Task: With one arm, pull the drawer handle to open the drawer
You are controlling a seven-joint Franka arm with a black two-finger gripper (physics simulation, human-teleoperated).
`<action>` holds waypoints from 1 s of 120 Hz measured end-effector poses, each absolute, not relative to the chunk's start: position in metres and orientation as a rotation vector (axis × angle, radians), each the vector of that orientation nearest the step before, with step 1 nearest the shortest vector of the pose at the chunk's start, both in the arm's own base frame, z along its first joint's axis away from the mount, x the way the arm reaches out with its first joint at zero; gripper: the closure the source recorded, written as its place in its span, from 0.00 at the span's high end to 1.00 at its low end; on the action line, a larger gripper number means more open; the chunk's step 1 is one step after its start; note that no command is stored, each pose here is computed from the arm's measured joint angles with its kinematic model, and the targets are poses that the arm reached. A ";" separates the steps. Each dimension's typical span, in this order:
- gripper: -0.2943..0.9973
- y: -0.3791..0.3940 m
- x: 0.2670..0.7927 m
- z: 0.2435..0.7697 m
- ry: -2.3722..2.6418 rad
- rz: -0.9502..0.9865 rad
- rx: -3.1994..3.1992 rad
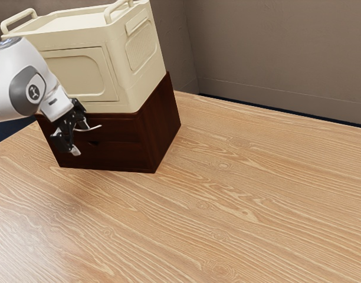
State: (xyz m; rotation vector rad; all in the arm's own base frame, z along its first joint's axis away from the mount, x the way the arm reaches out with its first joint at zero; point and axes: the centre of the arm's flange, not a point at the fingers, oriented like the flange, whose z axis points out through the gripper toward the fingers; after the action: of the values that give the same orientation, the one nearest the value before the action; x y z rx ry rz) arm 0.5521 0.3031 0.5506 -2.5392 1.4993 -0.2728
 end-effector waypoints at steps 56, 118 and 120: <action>0.77 0.293 0.527 0.549 1.512 -0.272 -2.586; 0.77 0.280 0.486 0.548 1.502 -0.277 -2.625; 0.76 0.280 0.485 0.548 1.502 -0.278 -2.625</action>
State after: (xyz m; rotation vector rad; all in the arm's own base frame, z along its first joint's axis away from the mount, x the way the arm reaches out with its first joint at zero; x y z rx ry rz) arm 0.4847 0.2797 0.5482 -2.6250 1.5015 -0.2782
